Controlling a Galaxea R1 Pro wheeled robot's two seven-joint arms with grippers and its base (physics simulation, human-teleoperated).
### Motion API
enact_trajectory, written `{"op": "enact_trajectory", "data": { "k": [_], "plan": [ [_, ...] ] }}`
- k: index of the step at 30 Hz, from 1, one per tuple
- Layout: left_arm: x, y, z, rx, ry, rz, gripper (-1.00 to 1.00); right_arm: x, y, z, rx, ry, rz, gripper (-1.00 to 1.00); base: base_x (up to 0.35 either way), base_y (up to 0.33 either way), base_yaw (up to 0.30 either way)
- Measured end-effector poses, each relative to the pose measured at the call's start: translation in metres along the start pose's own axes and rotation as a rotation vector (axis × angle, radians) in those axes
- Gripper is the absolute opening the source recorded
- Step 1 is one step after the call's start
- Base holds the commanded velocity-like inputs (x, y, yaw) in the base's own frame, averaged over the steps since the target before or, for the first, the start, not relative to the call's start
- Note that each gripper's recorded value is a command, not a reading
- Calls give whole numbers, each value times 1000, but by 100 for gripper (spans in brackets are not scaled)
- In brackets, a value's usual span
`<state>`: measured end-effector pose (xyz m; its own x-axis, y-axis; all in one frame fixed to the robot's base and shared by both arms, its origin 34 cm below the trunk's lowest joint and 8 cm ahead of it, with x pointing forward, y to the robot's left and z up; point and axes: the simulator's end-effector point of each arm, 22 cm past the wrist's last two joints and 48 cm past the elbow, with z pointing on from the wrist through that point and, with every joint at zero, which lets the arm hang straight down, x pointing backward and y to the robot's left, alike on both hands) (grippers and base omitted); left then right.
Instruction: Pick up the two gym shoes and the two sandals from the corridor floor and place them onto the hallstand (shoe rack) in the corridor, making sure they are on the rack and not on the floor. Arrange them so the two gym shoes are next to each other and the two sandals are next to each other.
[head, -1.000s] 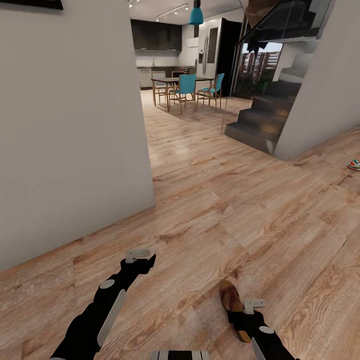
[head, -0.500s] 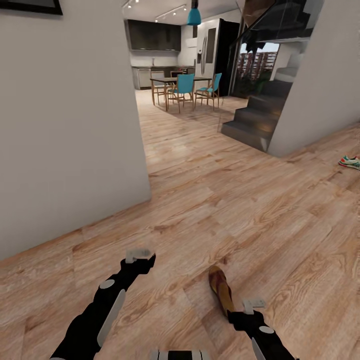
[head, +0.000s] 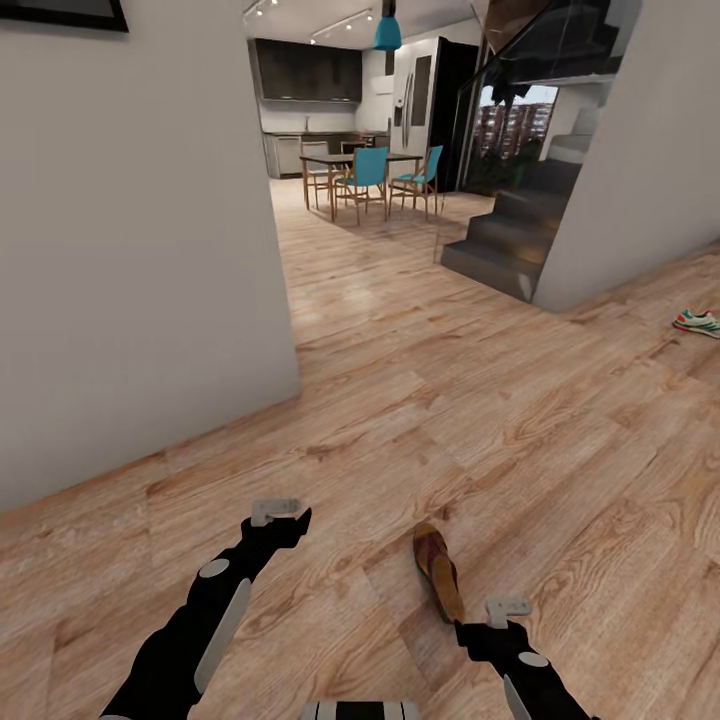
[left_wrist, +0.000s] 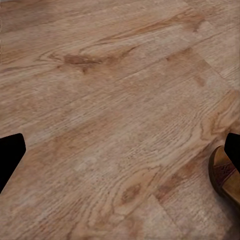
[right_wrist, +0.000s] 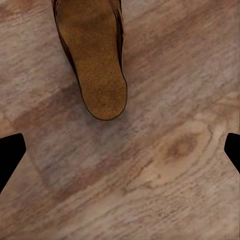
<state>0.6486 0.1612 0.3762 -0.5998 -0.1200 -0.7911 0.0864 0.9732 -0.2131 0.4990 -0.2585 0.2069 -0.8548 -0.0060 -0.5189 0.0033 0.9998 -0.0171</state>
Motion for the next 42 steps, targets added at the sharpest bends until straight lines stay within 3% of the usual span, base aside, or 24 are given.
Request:
{"op": "enact_trajectory", "data": {
  "k": [21, 42],
  "plan": [
    [57, 12, 21, -14, 100, -20, 100, 51, 1, 20, 1, 102, -3, 100, 0, 0, 121],
    [57, 12, 21, -14, 100, -18, 100, 46, -1, 20, 5, 82, 10, 100, 7, 0, 2]
  ]
}}
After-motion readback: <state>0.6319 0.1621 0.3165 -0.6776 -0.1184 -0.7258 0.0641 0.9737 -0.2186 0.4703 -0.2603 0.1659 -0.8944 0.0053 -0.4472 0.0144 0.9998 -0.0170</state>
